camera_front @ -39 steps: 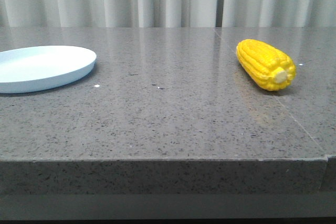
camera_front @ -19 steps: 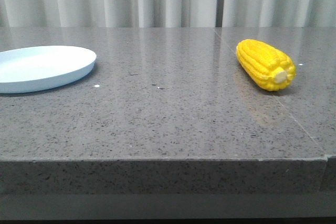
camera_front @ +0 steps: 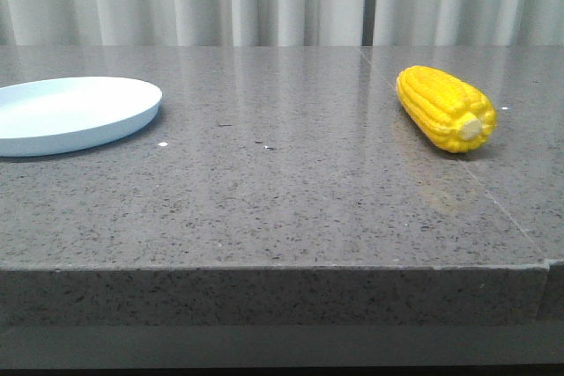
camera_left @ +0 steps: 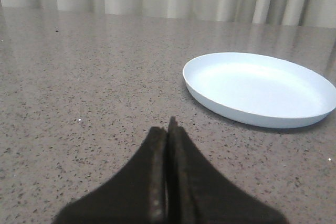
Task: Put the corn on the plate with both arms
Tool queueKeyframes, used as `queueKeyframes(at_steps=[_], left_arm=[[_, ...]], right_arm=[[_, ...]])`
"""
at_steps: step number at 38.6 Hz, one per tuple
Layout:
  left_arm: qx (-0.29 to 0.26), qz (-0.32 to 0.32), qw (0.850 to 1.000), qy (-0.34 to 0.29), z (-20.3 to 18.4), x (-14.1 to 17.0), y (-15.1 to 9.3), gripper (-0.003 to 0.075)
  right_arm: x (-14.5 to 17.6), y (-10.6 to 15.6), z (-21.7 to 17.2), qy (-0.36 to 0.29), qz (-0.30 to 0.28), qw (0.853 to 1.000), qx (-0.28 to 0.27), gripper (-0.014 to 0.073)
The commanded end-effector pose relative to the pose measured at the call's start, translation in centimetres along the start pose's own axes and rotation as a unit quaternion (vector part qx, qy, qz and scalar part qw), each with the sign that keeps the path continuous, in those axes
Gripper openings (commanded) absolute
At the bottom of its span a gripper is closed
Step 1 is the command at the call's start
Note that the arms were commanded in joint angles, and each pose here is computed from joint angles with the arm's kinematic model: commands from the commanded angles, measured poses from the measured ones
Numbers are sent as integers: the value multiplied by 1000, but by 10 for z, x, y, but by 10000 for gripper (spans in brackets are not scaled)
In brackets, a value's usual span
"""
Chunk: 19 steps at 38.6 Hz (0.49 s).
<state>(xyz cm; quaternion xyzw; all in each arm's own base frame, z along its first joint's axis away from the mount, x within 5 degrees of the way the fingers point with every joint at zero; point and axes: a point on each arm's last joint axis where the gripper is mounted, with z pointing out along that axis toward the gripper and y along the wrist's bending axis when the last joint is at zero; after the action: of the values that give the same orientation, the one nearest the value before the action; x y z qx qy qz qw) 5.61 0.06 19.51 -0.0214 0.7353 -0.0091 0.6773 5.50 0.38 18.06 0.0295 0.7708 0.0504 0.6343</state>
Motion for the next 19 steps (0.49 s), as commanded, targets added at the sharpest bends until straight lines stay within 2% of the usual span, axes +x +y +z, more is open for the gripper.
queueKeyframes(at_steps=[1,10,19], left_arm=[[0,-5,999,-37,0,-1,0,-20],[0,-5,998,-70,-1,-7,0,-20],[0,-5,985,-173,-7,-33,0,-20]], right_arm=[[-15,0,-4,-59,-2,998,3,-18],[-19,0,-4,-77,-2,997,4,-18],[-42,3,-13,-123,-3,992,1,-18]])
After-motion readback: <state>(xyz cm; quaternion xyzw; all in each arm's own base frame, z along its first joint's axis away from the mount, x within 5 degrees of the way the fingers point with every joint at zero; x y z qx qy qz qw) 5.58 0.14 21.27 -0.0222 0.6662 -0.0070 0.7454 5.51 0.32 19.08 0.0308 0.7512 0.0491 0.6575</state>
